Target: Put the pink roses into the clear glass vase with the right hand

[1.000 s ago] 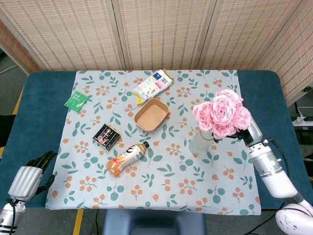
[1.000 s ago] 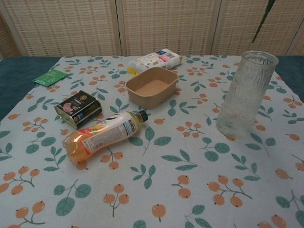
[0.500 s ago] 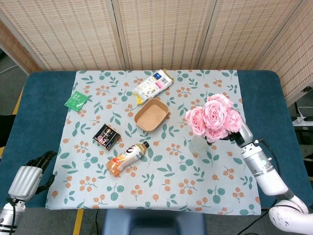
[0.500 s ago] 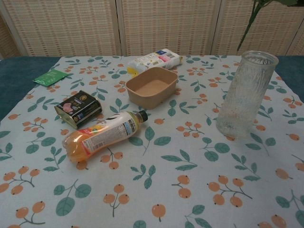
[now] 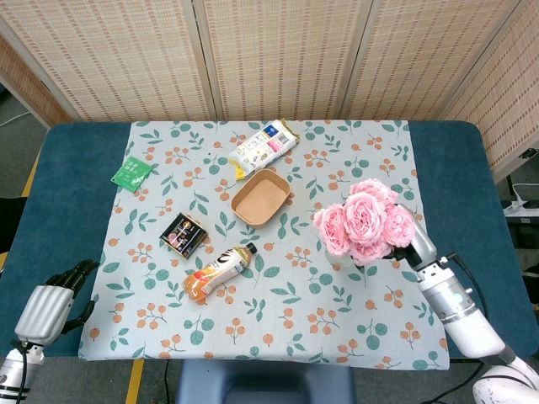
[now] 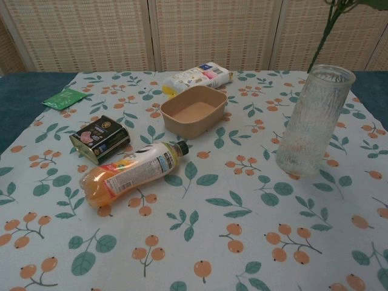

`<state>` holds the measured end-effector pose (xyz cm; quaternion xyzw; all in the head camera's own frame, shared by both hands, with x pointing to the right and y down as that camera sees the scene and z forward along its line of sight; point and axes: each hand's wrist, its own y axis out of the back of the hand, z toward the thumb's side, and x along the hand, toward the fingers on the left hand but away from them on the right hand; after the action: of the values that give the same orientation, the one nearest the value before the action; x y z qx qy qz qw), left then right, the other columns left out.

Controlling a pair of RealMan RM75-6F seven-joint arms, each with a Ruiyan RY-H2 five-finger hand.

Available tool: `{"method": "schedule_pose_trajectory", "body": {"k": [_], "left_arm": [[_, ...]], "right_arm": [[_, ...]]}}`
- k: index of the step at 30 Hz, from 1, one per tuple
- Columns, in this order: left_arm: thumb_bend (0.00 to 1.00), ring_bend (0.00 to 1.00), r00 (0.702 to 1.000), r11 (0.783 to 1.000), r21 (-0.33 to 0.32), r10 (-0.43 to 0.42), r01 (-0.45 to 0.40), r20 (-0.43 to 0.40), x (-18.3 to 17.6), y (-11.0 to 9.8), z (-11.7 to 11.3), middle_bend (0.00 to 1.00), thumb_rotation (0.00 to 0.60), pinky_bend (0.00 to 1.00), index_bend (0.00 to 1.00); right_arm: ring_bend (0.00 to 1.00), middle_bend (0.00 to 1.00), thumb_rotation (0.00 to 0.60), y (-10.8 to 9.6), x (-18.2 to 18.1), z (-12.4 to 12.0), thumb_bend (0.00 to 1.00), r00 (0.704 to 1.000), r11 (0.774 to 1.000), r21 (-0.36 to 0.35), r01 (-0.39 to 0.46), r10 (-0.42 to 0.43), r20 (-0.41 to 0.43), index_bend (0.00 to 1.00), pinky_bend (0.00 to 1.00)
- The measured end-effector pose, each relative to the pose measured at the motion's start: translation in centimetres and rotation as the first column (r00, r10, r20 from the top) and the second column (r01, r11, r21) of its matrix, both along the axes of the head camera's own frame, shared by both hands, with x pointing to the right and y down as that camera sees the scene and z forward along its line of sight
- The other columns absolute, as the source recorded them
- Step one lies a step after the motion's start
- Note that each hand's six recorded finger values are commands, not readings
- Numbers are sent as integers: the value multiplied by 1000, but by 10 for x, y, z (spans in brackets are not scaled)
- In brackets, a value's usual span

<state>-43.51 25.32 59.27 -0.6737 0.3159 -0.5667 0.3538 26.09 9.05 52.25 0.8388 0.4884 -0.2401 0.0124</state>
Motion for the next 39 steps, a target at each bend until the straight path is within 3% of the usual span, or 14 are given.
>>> {"method": "schedule_pose_trajectory", "body": {"k": [12,20,26,39], "left_arm": [[420,272,1000,1000,0,-4,4,1,-1,0,0,135,600,377,132],[421,271,1000,1000,-1,-4,4,1,-1,0,0,135,600,377,132],[420,272,1000,1000,2,-2,2,-2,0,0,-1,136,600,377,132],[419,271,1000,1000,-1,-2,2,3,0,0,0,135,600,377,132]], "right_arm": [[1000,947,600,-1,6,20,543,999,999,-50,-21,18,-44,910,1000],[1000,947,600,1,-1,2,544,1000,1000,12,6,-6,-23,910,1000],[1000,947,600,13,7,-15,545,996,998,57,20,-15,-89,910,1000],[1000,947,600,20,30,-2,546,988,1000,12,3,-1,-154,910,1000]]}}
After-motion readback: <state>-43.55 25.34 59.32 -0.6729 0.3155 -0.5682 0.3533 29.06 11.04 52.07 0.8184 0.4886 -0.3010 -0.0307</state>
